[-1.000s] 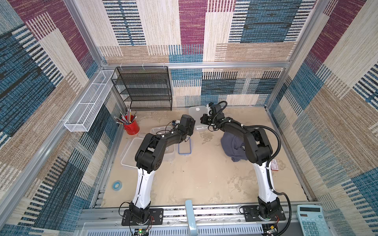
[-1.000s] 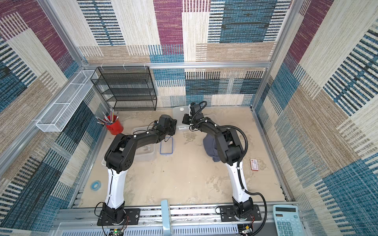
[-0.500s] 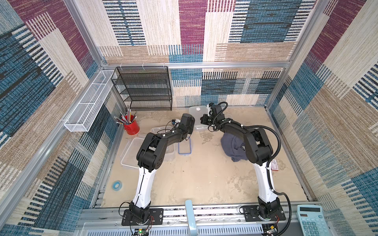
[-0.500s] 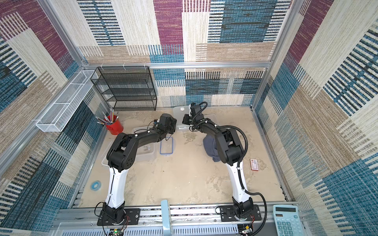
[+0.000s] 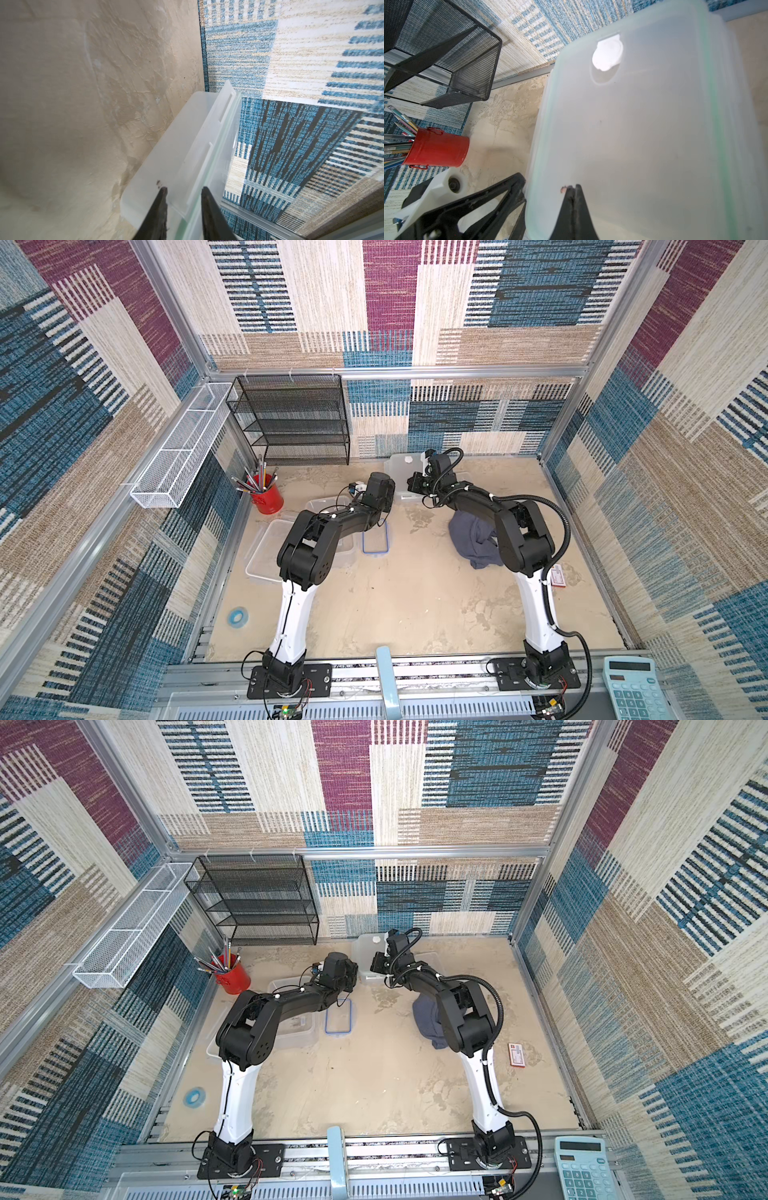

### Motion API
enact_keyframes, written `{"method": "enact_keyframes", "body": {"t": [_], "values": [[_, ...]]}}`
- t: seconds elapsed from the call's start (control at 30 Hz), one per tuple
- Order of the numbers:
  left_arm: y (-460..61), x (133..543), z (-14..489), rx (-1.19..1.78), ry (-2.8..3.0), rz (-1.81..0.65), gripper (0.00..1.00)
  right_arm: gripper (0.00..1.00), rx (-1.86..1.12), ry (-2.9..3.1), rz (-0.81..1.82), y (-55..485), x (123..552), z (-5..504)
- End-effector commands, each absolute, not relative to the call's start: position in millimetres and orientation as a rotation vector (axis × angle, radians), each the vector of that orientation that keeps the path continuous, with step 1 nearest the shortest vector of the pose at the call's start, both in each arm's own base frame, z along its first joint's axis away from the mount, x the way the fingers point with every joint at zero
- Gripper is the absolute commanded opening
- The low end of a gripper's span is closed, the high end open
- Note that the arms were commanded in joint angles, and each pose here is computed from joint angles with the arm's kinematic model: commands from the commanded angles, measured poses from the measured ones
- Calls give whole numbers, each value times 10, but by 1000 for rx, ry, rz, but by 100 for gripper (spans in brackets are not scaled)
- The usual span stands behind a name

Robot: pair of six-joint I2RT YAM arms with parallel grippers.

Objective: Wipe the insides of the lunch boxes
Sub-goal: Open the fastener of the lunch box.

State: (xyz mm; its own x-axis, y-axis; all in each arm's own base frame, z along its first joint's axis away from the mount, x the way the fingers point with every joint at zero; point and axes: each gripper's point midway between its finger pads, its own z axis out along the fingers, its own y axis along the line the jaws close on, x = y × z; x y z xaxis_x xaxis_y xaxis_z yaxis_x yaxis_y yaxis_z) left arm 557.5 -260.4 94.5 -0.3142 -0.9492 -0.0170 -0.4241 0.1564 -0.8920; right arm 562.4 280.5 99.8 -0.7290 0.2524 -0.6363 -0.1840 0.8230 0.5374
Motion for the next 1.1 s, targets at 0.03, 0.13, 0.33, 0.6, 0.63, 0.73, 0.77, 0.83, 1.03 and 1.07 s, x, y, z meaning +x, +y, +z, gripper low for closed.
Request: {"method": "enact_keyframes", "body": {"t": [0.03,0.13,0.33,0.6,0.63,0.73,0.77,0.83,1.03,1.07], "values": [[-2641,5607,1057,-1265,1802,-1163,29,0,103,2506,659,2641,5278,461],[-2632,5607,1093,-1251,1807,-1161,29,0,92,2495,664,2658,5306,519],[-2481,5560,1320,-1186,1844,-1108,35,0,15,2398,774,2782,5520,1056],[-2405,5550,1507,-1050,1976,-1091,42,0,-58,2194,992,2669,5760,2086],[-2408,5537,1489,-1038,1997,-1084,42,0,-57,2183,1002,2618,5767,2140],[-2417,5519,1466,-1008,2033,-1089,43,0,-45,2170,1009,2477,5771,2200],[-2438,5517,1463,-987,2054,-1091,44,2,-44,2169,1013,2443,5755,2199],[-2465,5508,1458,-946,2105,-1076,46,13,-34,2177,1027,2372,5715,2132],[-2504,5537,1461,-768,2304,-1010,63,32,9,2189,1091,2292,5515,1884],[-2493,5561,1439,-736,2346,-1006,67,34,9,2188,1102,2290,5486,1865]]}}
